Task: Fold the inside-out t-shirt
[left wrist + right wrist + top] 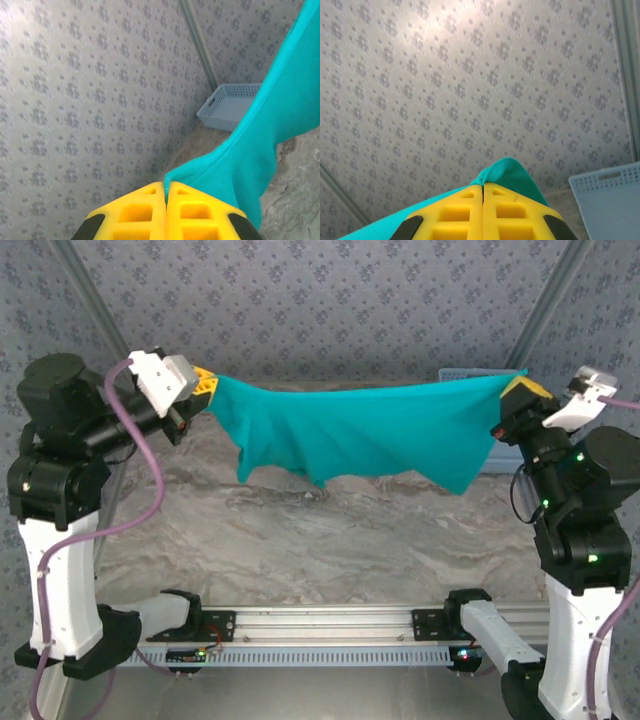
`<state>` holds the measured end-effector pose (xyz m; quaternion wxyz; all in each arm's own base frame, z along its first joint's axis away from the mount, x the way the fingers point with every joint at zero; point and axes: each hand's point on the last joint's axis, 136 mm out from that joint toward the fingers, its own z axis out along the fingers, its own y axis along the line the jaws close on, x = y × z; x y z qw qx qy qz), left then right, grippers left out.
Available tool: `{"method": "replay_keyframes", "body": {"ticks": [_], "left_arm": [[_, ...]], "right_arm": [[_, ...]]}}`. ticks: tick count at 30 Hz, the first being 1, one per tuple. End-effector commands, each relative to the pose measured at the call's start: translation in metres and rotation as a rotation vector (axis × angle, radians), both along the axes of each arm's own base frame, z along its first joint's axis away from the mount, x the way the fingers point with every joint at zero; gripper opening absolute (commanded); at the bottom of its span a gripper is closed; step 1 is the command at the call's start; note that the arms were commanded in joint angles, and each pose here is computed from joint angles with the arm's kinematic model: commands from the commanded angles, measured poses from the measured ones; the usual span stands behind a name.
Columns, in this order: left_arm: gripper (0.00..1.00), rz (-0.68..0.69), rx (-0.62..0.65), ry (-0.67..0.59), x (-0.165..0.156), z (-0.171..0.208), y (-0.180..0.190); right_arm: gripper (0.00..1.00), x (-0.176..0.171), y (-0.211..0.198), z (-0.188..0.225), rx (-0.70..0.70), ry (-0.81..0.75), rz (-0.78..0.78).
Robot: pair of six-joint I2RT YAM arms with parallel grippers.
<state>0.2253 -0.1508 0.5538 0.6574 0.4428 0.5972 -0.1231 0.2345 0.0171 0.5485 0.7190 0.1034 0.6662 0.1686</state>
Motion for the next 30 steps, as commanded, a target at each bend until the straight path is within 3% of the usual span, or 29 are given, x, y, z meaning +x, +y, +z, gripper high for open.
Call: {"method": "replay_keyframes", "body": {"ticks": [1, 10, 15, 18, 21, 30], "left_arm": [[0.0, -0.003, 0.026, -0.056, 0.01, 0.009, -0.001], [0.0, 0.175, 0.116, 0.031, 0.139, -0.027, 0.011], [0.0, 0.165, 0.187, 0.068, 0.166, -0.035, 0.011], [0.0, 0.108, 0.201, 0.059, 0.148, -0.028, 0.006], [0.0, 0.049, 0.201, 0.048, 0.115, -0.023, 0.002], [0.0, 0.019, 0.192, -0.046, 0.004, -0.013, 0.012]], "right_arm": [[0.0, 0.04, -0.004, -0.031, 0.005, 0.132, -0.033], [0.0, 0.174, 0.014, -0.072, 0.011, 0.287, 0.025], [0.0, 0.212, 0.019, -0.07, 0.005, 0.305, 0.044], [0.0, 0.203, 0.021, -0.058, -0.004, 0.283, 0.046], [0.0, 0.173, 0.022, -0.046, -0.024, 0.252, 0.035], [0.0, 0.042, 0.048, -0.032, -0.032, 0.17, 0.149]]}}
